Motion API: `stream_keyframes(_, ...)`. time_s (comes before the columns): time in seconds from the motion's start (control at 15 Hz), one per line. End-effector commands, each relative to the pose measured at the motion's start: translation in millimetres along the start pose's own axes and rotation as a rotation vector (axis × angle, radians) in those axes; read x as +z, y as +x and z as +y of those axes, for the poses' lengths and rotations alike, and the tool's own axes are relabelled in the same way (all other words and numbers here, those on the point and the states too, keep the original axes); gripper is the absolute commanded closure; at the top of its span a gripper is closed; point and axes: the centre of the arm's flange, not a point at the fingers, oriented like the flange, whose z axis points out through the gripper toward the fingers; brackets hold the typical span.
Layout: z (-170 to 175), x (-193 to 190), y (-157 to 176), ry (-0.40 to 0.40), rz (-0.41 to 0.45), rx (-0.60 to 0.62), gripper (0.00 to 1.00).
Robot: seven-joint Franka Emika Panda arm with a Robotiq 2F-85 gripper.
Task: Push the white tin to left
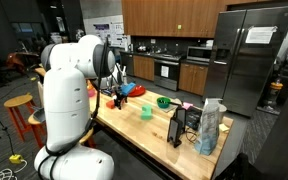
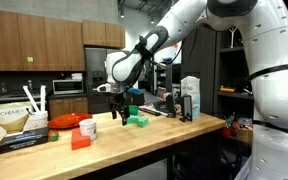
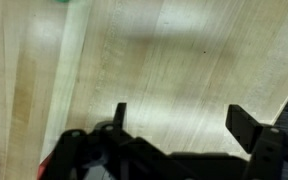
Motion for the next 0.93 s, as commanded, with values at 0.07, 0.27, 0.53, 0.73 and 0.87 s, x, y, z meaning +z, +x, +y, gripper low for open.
stream_keyframes(0.07,-1,-6,-7,-0.040,-0.025,0.046,0.00)
stream_keyframes(0.27,1,-4,-4,-0.094,-0.029,0.128,0.00)
stream_keyframes(0.53,1,-1,2,-0.160,-0.042,0.248,0.00)
stream_keyframes(0.73,-3,1,5,-0.161,-0.077,0.342,0.00)
stream_keyframes(0.87,-5,1,8,-0.152,-0.097,0.408,0.00)
